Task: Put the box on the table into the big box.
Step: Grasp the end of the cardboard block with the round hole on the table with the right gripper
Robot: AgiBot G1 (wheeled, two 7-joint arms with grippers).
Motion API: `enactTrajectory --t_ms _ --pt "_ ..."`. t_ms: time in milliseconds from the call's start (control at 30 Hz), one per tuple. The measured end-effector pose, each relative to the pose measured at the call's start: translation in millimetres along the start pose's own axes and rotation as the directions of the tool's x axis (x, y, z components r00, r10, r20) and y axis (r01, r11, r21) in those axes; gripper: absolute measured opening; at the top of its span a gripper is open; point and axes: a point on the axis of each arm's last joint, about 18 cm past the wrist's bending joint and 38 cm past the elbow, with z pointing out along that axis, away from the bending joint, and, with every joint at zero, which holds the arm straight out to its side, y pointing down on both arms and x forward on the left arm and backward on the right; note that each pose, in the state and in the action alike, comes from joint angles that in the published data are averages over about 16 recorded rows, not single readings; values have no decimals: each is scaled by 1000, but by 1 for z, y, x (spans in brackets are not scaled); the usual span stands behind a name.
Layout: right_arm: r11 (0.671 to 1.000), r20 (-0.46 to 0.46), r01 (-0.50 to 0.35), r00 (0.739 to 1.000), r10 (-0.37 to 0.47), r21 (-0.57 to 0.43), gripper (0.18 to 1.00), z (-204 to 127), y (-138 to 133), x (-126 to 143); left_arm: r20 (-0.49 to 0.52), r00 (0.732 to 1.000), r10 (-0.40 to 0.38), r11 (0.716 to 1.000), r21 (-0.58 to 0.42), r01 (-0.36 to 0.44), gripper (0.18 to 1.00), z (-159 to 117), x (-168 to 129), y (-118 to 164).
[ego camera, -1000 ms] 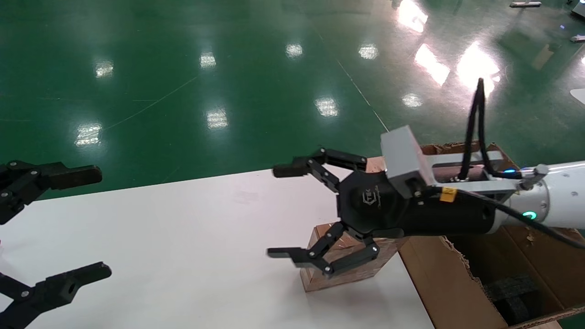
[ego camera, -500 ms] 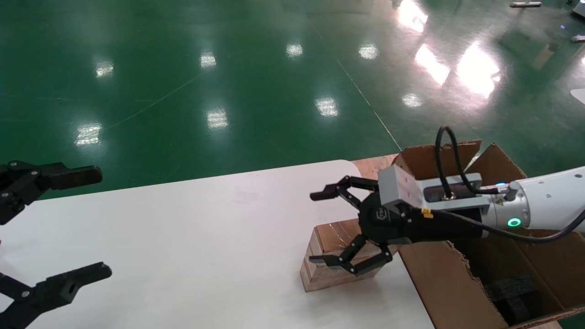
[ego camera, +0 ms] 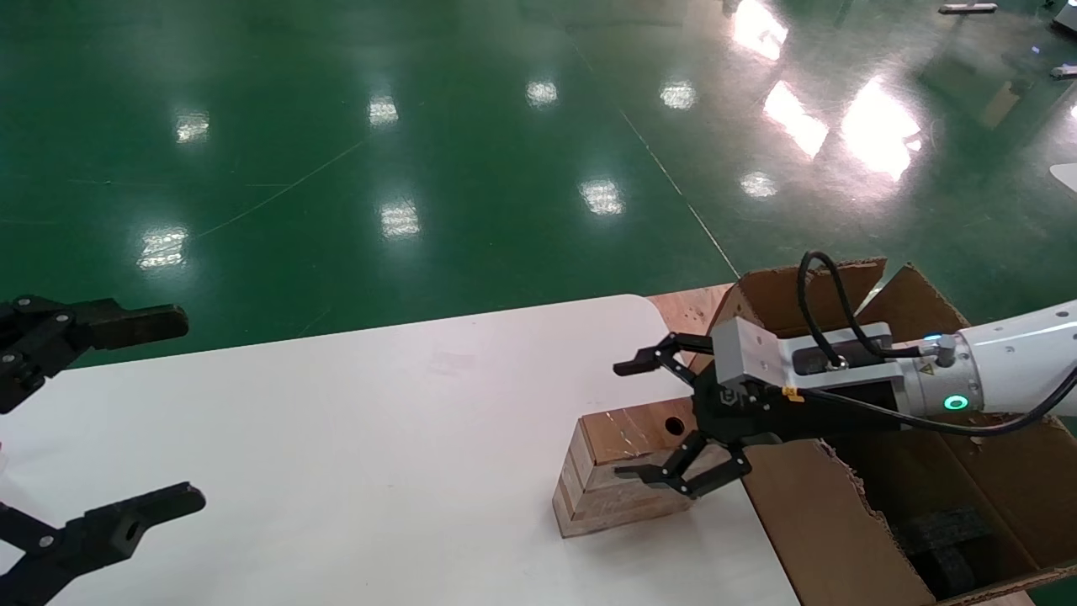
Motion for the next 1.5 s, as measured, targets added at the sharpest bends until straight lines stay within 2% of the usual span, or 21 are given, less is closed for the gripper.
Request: enactTrajectory --t_ms 400,1500 --pt "998 6 -9 1000 9 -57 1001 -15 15 -2 0 1000 0 1000 0 0 1001 0 0 0" --pt "998 7 -16 1000 17 -55 1001 -20 17 0 0 1000 0 1000 0 0 984 0 0 0"
